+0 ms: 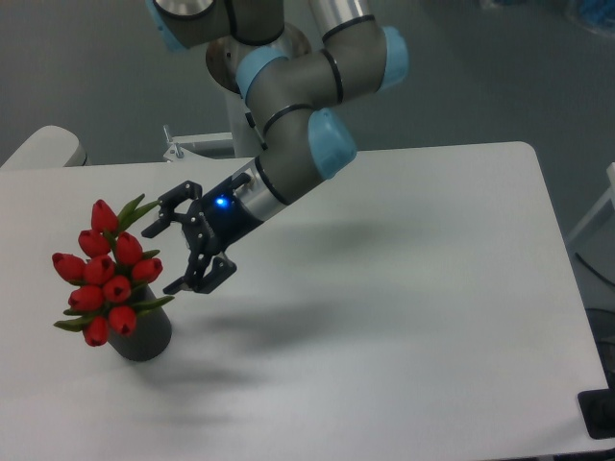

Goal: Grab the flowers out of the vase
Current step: 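Move the open gripper toward the red tulip stems above the black vase, then close the gripper around the tulip stems just above the vase rim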

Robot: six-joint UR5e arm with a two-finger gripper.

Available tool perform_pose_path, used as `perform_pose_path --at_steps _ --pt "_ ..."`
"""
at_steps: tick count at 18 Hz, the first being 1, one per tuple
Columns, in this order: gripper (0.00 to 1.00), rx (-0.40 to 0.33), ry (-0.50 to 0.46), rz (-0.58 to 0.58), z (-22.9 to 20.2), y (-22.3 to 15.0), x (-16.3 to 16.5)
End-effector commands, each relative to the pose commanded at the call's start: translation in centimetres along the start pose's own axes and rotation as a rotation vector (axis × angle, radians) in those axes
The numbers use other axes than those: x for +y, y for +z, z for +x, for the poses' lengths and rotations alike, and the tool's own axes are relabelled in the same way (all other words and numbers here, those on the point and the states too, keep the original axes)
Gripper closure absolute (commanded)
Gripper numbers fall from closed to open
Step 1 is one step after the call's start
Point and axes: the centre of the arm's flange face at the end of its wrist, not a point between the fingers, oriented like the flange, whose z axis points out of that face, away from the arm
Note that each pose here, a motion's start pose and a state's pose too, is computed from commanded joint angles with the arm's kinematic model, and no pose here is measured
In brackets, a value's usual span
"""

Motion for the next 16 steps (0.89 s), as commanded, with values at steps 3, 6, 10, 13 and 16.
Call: perform_pose_path --at_steps 3,6,10,13,16 --pt "0.00 0.007 -0.053 0.030 0.0 0.3 -0.1" --pt "0.00 0.016 -0.067 0.034 -0.1 0.8 0.1" --pt "0.00 0.041 -0.069 0.031 -0.8 2.4 0.5" --pt "0.00 0.057 -0.074 0.031 -0.8 3.3 0.8" --pt "0.00 0.058 -0.070 0.053 -0.8 3.4 0.4"
